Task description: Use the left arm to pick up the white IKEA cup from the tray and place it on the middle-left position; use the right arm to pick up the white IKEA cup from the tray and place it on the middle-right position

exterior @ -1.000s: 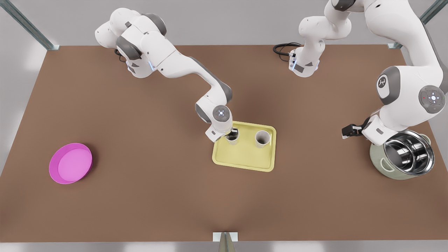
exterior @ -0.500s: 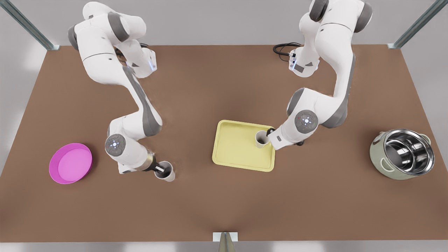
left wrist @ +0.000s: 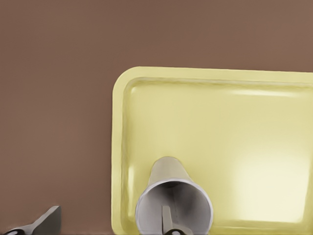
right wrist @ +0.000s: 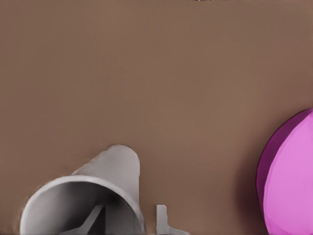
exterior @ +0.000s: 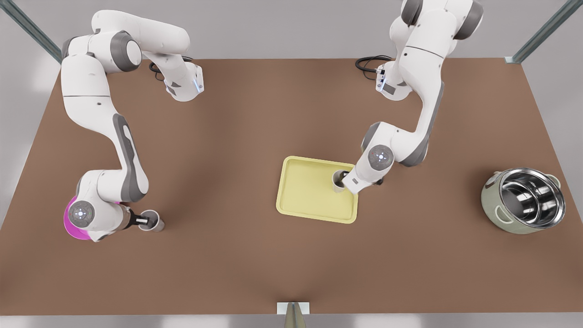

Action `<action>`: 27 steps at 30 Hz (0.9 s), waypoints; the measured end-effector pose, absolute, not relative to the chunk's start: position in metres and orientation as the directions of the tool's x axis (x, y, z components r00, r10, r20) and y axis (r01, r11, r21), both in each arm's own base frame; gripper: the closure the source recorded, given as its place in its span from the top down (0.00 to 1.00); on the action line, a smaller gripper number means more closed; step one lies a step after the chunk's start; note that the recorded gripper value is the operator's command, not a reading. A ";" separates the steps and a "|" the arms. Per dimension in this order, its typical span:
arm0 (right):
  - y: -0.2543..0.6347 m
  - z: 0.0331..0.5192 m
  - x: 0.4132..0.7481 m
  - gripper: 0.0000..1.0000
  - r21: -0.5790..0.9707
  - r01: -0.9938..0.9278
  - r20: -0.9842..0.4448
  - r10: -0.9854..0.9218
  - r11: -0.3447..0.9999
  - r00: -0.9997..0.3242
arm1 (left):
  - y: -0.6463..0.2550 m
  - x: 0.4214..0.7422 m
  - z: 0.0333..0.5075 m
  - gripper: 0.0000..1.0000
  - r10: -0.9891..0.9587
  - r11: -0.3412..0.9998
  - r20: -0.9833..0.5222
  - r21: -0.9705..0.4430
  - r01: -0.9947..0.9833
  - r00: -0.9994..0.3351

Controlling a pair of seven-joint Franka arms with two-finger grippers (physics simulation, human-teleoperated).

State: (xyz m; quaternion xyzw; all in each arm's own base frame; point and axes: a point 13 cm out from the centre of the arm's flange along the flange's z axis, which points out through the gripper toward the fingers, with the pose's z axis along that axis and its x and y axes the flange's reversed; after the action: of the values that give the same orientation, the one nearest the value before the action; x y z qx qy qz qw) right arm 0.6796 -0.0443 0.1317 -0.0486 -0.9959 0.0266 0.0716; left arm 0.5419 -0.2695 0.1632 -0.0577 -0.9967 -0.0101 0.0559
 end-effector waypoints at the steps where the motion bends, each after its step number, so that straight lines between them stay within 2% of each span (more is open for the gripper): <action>1: -0.046 0.131 0.679 1.00 -0.065 0.070 0.141 0.078 0.995 -0.987 | -0.270 0.538 0.156 1.00 0.108 0.994 0.113 0.015 0.110 -0.988; 6: -0.045 0.132 0.680 1.00 -0.046 -0.022 0.145 -0.015 0.999 -0.989 | -0.272 0.509 0.103 1.00 0.087 0.995 0.144 0.033 0.092 -0.986; 9: -0.045 0.134 0.681 1.00 -0.027 -0.065 0.143 -0.060 0.998 -0.988 | -0.273 0.510 0.084 1.00 0.067 0.997 0.127 0.032 0.072 -0.990; 11: -0.053 0.146 0.683 1.00 -0.020 -0.081 0.137 -0.078 0.997 -0.988 | -0.276 0.516 0.080 0.59 0.054 0.998 0.102 0.023 0.057 -0.993; 12: -0.057 0.158 0.686 1.00 -0.018 -0.089 0.125 -0.086 0.996 -0.988 | -0.278 0.520 0.082 0.59 0.048 0.999 0.088 0.018 0.050 -0.995; 13: -0.057 0.179 0.691 1.00 -0.020 -0.101 0.101 -0.099 0.995 -0.990 | -0.280 0.523 0.085 0.53 0.042 0.999 0.074 0.013 0.043 -0.996; 15: -0.056 0.255 0.698 1.00 -0.042 -0.115 0.025 -0.114 0.992 -0.993 | -0.283 0.529 0.095 0.45 0.033 0.999 0.047 0.005 0.033 -0.998; 16: -0.052 0.301 0.696 1.00 -0.056 -0.119 -0.013 -0.120 0.991 -0.993 | -0.284 0.532 0.101 0.44 0.028 1.000 0.034 -0.001 0.028 -0.999; 17: -0.041 0.347 0.688 1.00 -0.066 -0.128 -0.043 -0.131 0.990 -0.991 | -0.285 0.535 0.106 0.38 0.024 1.000 0.025 -0.006 0.024 -0.999; 18: -0.028 0.394 0.674 1.00 -0.075 -0.137 -0.069 -0.142 0.988 -0.987 | -0.286 0.537 0.110 0.27 0.019 1.000 0.018 -0.009 0.019 -1.000; 20: -0.011 0.462 0.638 1.00 -0.076 -0.136 -0.088 -0.142 0.988 -0.986 | -0.285 0.539 0.114 0.18 0.010 1.000 0.012 -0.010 0.010 -1.000; 21: -0.006 0.473 0.625 1.00 -0.071 -0.134 -0.072 -0.139 0.988 -0.988 | -0.285 0.539 0.116 0.11 0.005 1.000 0.010 -0.009 0.005 -1.000; 22: -0.002 0.476 0.616 1.00 -0.061 -0.132 -0.050 -0.136 0.989 -0.989 | -0.284 0.540 0.116 0.08 0.000 1.000 0.008 -0.007 0.000 -1.000; 24: 0.000 0.475 0.602 1.00 -0.042 -0.120 -0.007 -0.120 0.992 -0.993 | -0.283 0.543 0.122 0.08 -0.012 1.000 0.001 -0.007 -0.012 -1.000; 27: -0.006 0.469 0.587 1.00 -0.046 -0.090 0.045 -0.088 0.995 -0.995 | -0.241 0.589 0.176 0.08 -0.099 0.995 -0.061 -0.015 -0.098 -0.993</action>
State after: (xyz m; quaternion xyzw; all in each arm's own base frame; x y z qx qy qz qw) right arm 0.5874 -0.0058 0.4686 0.0445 -0.9985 0.0242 0.0217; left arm 0.5892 -0.2413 0.1760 0.0493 -0.9983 0.0058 -0.0308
